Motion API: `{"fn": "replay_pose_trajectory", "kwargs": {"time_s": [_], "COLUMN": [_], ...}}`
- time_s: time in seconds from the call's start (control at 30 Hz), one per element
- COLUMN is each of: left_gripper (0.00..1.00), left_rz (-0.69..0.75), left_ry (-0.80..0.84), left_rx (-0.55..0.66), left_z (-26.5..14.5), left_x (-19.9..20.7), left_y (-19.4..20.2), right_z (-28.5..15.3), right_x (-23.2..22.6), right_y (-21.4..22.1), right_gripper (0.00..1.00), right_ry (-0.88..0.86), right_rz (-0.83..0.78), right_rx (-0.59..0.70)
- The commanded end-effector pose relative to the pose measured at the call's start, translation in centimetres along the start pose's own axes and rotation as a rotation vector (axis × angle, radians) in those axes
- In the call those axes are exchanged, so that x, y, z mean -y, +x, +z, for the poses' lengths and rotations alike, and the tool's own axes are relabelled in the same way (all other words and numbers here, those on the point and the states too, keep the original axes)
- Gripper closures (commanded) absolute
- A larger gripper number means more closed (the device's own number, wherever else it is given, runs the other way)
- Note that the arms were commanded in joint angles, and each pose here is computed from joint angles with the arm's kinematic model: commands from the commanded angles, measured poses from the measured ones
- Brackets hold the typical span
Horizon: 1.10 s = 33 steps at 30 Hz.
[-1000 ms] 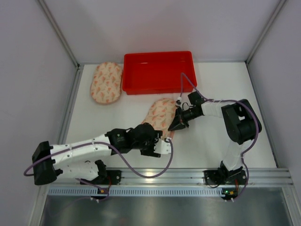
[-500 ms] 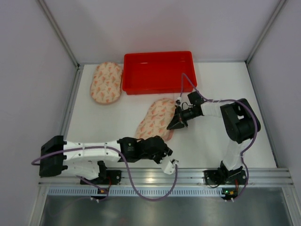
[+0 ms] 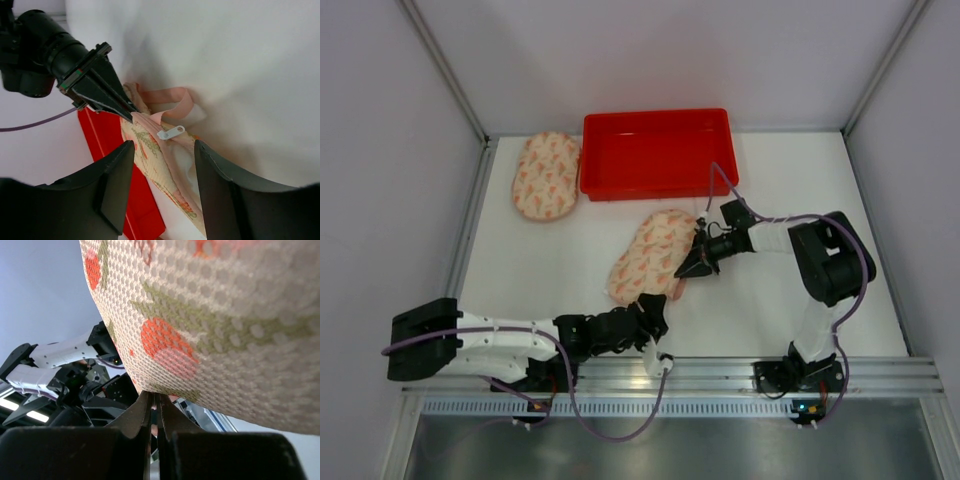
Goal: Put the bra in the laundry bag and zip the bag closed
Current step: Adjust the bra in the laundry bag, then zip the laundry bag at the center of the board.
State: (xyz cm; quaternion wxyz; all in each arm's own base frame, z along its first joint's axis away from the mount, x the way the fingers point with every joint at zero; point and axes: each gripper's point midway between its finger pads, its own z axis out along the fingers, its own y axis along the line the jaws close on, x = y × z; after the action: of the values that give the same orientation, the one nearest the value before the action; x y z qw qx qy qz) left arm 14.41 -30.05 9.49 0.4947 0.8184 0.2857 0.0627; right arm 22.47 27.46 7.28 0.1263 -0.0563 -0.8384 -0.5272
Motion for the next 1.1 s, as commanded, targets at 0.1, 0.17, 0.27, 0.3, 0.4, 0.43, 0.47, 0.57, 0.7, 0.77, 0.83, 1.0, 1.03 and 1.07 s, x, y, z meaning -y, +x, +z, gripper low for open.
{"fn": "replay_pose_trajectory", "kwargs": {"time_s": [0.1,0.17,0.27,0.3,0.4,0.43,0.47,0.57,0.7,0.77,0.83,1.0,1.03,1.07], "left_gripper": [0.42,0.42,0.42,0.41,0.41,0.41,0.41,0.41,0.41,0.41,0.42,0.43,0.43,0.43], "left_rz": [0.040,0.047,0.056,0.054,0.048,0.050,0.052,0.075,0.116,0.132,0.155,0.216,0.221,0.223], "left_ry": [-0.219,-0.216,-0.217,-0.218,-0.228,-0.231,-0.231,-0.227,-0.225,-0.219,-0.214,-0.209,-0.219,-0.227], "left_rx": [0.043,0.045,0.046,0.048,0.051,0.052,0.052,0.044,0.038,0.045,0.048,0.014,0.007,-0.001], "left_z": [-1.3,-1.4,-1.4,-1.4,-1.2,-1.1,-1.0,-0.8,-0.5,-0.5,-0.5,-0.2,-0.2,-0.2], "left_x": [-2.9,-2.6,-2.5,-2.6,-3.0,-3.1,-3.1,-2.8,-2.2,-1.7,-1.4,-0.7,-0.9,-1.0], "left_y": [-0.2,-0.1,-0.1,-0.2,-0.4,-0.4,-0.4,-0.3,-0.1,-0.1,-0.1,0.6,0.7,0.8], "right_z": [-0.1,0.0,0.2,0.2,0.6,0.6,0.7,0.8,0.8,0.8,0.8,0.9,0.9,1.0], "right_x": [-1.9,-2.0,-2.2,-2.2,-2.4,-2.4,-2.5,-2.7,-3.0,-3.0,-3.1,-2.9,-2.9,-2.9], "right_y": [0.7,0.8,1.0,1.0,1.1,1.1,1.1,1.3,1.5,1.6,1.6,1.6,1.6,1.6], "right_gripper": [1.00,1.00,1.00,1.00,1.00,1.00,1.00,1.00,1.00,1.00,1.00,1.00,1.00,1.00], "right_ry": [0.005,0.005,0.004,0.004,0.005,0.007,0.007,-0.002,-0.015,-0.016,-0.019,-0.020,-0.019,-0.018], "right_rz": [-0.020,-0.016,-0.008,-0.008,-0.006,-0.005,-0.005,0.008,0.010,0.013,0.010,0.017,0.019,0.019], "right_rx": [0.023,0.021,0.018,0.018,0.014,0.014,0.012,0.001,-0.003,-0.004,-0.004,-0.011,-0.011,-0.014]}}
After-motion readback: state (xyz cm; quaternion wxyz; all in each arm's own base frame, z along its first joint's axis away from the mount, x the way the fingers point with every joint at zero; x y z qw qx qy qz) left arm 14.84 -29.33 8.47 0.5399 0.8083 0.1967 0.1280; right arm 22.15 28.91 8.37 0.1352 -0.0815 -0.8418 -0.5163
